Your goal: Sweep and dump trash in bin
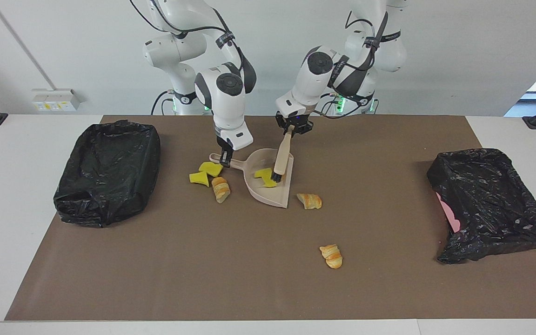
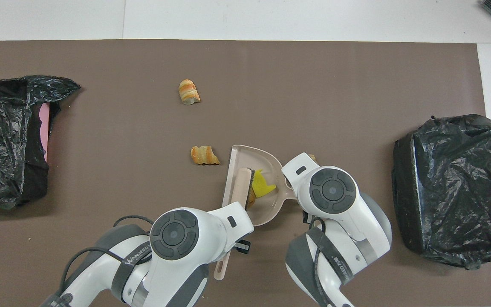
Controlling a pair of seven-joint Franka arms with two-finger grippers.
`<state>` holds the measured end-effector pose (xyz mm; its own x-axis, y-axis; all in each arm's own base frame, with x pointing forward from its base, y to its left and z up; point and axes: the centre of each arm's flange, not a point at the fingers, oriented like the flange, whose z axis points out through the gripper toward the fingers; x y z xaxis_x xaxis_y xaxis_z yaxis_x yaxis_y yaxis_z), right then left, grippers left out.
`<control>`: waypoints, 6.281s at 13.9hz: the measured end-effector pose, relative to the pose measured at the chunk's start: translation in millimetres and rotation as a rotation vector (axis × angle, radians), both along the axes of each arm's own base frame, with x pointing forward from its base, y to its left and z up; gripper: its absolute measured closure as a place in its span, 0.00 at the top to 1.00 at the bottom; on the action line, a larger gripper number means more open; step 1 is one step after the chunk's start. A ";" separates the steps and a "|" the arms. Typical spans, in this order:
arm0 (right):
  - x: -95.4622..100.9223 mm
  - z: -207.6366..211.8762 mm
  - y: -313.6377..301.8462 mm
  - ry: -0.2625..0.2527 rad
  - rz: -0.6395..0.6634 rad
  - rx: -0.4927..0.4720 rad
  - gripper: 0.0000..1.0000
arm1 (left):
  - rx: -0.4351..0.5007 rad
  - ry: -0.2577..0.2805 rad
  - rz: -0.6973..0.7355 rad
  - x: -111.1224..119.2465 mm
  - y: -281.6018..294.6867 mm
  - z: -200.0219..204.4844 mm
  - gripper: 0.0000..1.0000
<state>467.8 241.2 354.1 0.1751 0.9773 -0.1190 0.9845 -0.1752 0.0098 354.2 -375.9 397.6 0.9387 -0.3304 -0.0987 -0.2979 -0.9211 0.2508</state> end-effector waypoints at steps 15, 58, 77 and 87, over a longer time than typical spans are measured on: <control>0.0 -0.4 -0.3 0.001 -0.001 0.000 0.32 | 0.144 -0.146 0.196 252.7 169.6 5.2 0.26; -3.2 -1.8 -0.5 0.025 -0.022 -0.018 0.32 | 0.223 -0.018 -0.715 146.9 89.0 -52.1 0.26; -3.2 -1.8 -0.5 0.025 -0.022 -0.018 0.32 | 0.292 0.244 0.121 63.7 77.2 -24.6 0.26; -3.0 -1.8 -0.8 0.025 -0.022 -0.018 0.32 | 0.150 0.157 0.189 -34.5 -14.9 -41.6 0.26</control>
<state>464.8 240.4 352.3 0.1935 0.9709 -0.1413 0.9803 -0.1971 -0.0116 319.7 -390.9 356.0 0.9516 -0.1221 -0.2821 -0.0861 -0.9868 0.1369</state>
